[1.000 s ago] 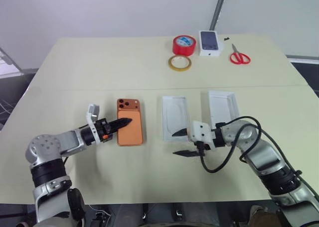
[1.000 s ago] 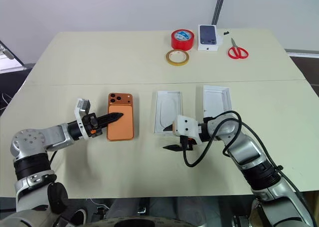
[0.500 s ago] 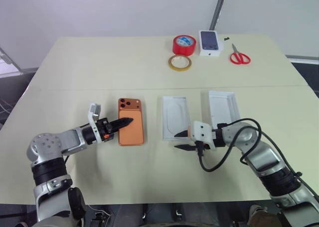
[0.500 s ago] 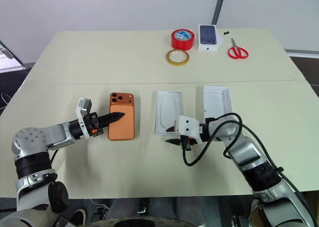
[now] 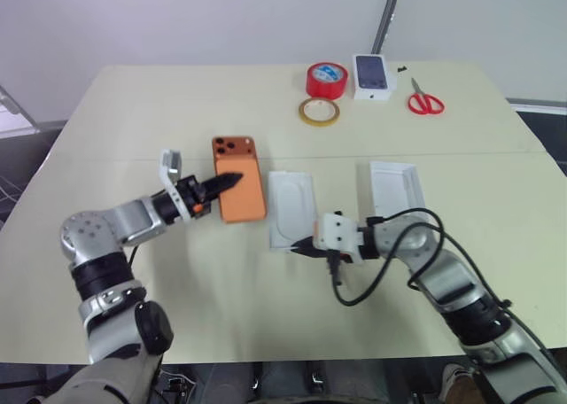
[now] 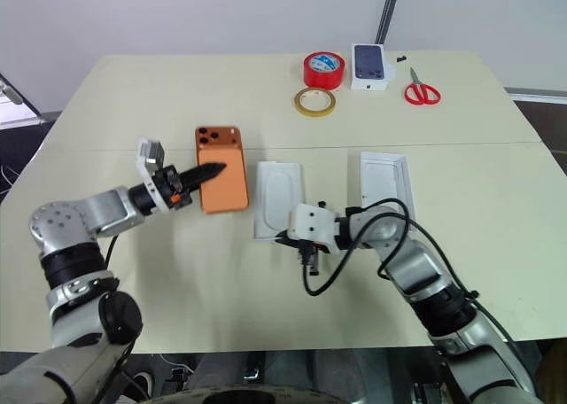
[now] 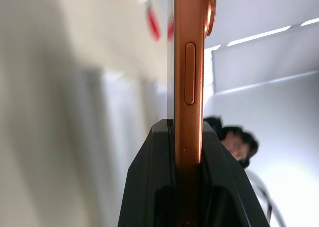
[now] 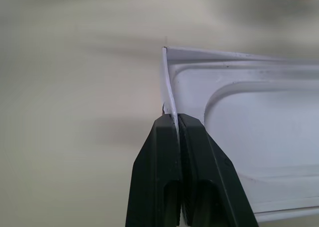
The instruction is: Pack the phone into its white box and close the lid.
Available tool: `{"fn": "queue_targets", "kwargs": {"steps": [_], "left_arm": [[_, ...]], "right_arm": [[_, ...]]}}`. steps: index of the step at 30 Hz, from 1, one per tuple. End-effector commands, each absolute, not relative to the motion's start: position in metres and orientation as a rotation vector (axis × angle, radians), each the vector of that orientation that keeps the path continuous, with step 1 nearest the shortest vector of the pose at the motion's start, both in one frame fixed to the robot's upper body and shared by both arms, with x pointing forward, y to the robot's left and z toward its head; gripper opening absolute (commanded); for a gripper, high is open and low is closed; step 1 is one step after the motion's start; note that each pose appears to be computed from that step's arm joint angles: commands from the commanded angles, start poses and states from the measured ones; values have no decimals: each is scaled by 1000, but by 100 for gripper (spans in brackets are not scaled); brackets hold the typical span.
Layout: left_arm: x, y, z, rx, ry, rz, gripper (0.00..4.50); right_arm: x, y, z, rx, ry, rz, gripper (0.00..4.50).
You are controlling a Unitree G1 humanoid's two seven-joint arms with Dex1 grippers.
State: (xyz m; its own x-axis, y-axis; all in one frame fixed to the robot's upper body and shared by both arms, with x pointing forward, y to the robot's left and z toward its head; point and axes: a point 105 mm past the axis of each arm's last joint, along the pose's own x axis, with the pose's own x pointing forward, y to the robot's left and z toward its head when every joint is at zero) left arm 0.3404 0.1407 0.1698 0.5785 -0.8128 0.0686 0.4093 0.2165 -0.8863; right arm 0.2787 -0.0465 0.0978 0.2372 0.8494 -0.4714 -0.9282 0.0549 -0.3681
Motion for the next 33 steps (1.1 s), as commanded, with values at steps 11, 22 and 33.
{"fn": "queue_targets", "kwargs": {"steps": [11,22,33], "left_arm": [[318,108,138,-959,596,-945,0],[338,99,135,-934,573,-918,0],[348,85,124,-923,594,-925,134]], "right_arm": [[273,-50,120,-642,71,1372,338],[293,-117,138,-588,117,1174,338],[314,-125,140,-594,67,1068,346]]}}
